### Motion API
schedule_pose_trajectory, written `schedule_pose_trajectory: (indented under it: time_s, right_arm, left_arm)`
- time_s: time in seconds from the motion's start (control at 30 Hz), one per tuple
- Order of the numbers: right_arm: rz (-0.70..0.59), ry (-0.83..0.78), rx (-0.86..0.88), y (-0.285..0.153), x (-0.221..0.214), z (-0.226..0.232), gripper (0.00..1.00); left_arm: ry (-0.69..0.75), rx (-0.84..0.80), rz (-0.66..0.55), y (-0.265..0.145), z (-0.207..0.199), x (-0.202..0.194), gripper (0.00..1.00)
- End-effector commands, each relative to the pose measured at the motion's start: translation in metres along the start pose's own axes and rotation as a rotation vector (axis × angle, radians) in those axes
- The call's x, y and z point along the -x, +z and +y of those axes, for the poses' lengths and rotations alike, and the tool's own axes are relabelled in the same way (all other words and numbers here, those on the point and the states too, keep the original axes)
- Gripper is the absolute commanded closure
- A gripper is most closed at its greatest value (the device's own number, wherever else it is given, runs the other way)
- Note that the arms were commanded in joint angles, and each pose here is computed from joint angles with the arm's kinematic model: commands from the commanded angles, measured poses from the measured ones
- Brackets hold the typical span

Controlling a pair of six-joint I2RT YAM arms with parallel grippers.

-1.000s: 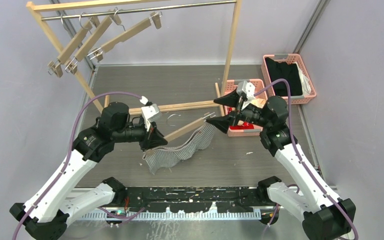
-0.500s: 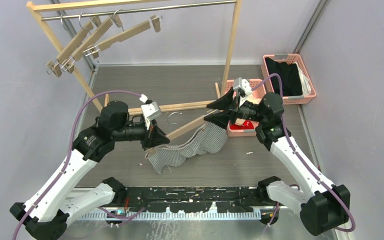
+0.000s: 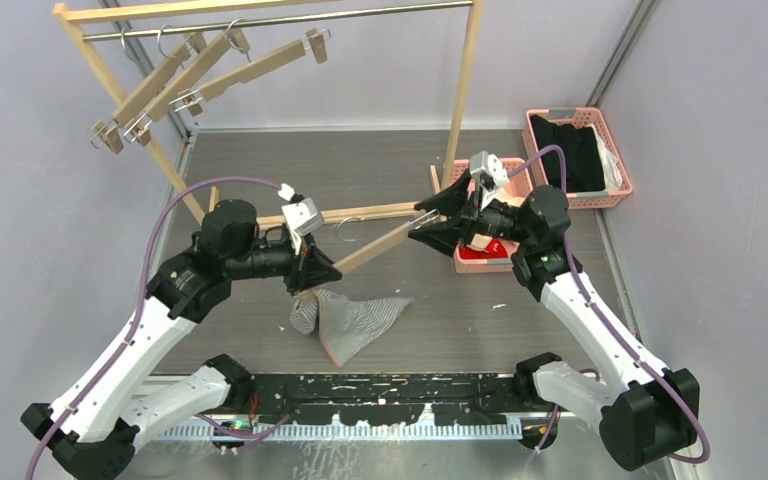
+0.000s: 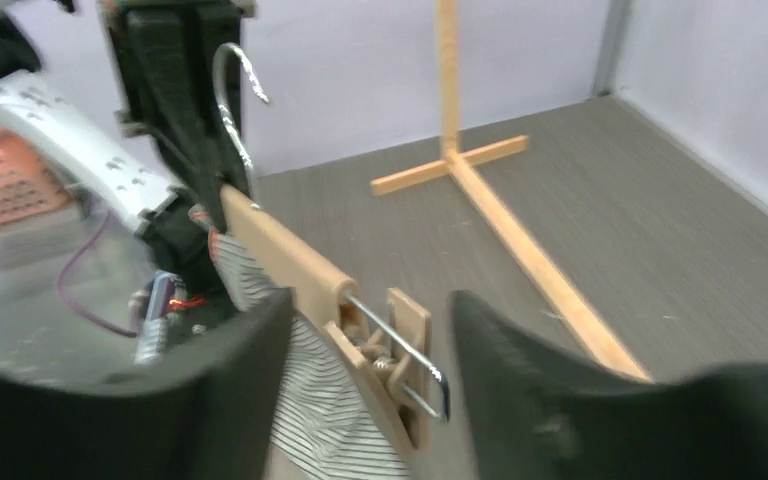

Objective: Remove the underwear clipped to the hanger

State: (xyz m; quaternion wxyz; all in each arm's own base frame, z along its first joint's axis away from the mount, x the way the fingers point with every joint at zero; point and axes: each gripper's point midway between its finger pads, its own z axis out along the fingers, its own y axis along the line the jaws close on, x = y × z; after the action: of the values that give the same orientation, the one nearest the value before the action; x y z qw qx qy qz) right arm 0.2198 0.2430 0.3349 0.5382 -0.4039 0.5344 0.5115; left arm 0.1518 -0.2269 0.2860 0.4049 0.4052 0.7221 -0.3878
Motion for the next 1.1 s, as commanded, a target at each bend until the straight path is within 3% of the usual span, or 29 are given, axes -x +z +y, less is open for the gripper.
schedule_pose_trajectory:
  time_s: [0.0,0.1,0.27,0.67,0.93,1.0,1.07]
  right_arm:
    - [-0.094,-0.046,-0.213,-0.002,0.024,-0.033,0.18]
    - [-0.147,-0.059,-0.333,-0.012,0.033,-0.044,0.06]
    - [-0.285,-0.044,-0.446,-0.028,0.041,-0.05,0.0]
    - [-0.463,0.066,-0.168,-0.015,0.055,-0.011,0.03]
    - [-0.515,0.101,-0.077,-0.01,0.064,-0.005,0.08]
    - [-0.522,0.107,-0.068,-0.01,0.066,-0.005,0.14]
    - [-0.529,0.112,-0.062,-0.009,0.068,-0.005,0.34]
  left_arm:
    - [0.063,0.044,-0.192,0.002,0.008,0.057,1.0]
    - [0.062,0.067,-0.197,0.005,0.014,0.061,1.0]
    - [0.066,0.063,-0.231,0.01,0.017,0.067,1.0]
    - [-0.008,-0.045,-0.457,0.029,0.013,0.093,1.0]
    - [-0.061,-0.166,-0.531,0.033,-0.002,0.105,1.0]
    - [-0.075,-0.189,-0.535,0.035,-0.003,0.106,1.0]
    - [-0.087,-0.195,-0.538,0.037,-0.003,0.105,1.0]
